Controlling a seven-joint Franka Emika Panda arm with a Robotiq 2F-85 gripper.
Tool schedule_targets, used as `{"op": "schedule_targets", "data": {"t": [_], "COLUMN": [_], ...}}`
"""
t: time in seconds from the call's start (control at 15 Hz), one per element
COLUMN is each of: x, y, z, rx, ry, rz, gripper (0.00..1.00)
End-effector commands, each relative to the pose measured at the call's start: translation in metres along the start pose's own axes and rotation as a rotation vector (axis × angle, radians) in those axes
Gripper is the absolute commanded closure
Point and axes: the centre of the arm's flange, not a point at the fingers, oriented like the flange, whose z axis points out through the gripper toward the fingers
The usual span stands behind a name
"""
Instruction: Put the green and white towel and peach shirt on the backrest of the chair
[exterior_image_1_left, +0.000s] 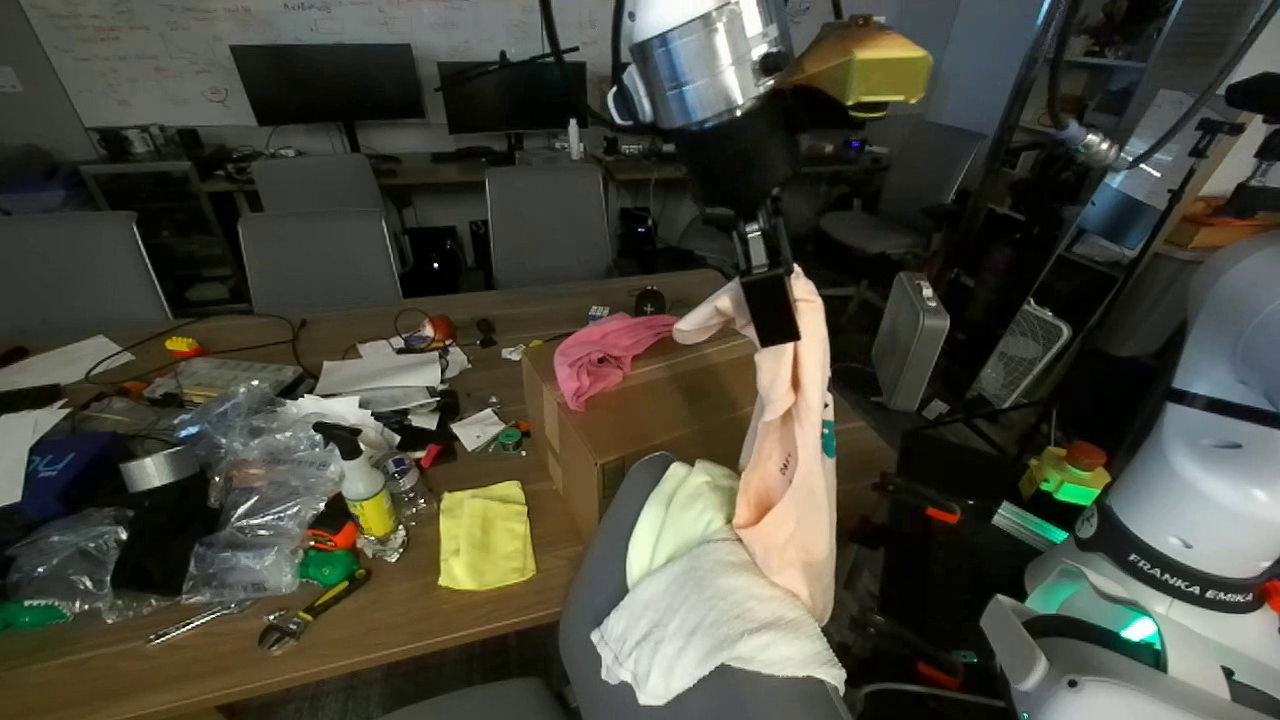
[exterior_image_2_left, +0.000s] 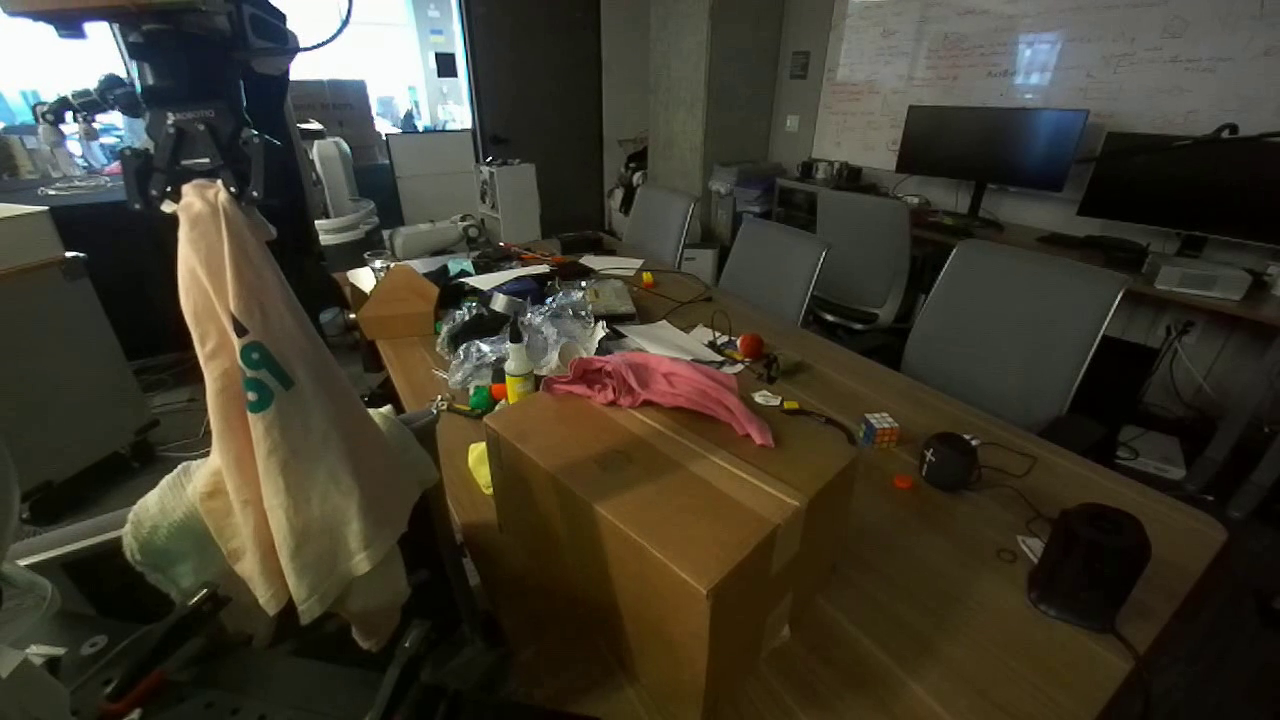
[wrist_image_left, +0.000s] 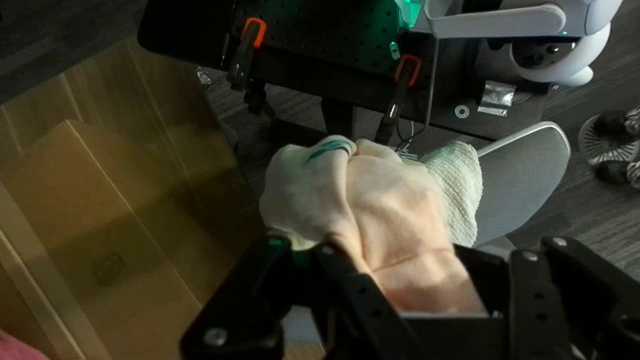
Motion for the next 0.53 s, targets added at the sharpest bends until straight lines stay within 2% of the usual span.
{"op": "schedule_targets", "data": {"t": [0.0, 0.47], "x": [0.039, 0.093], "y": [-0.013, -0.02], "z": [-0.029, -0.015], "rx": [0.003, 0.017], "ry": [-0.009, -0.091], "rz": [-0.031, -0.023], "gripper": [1.0, 1.0]}}
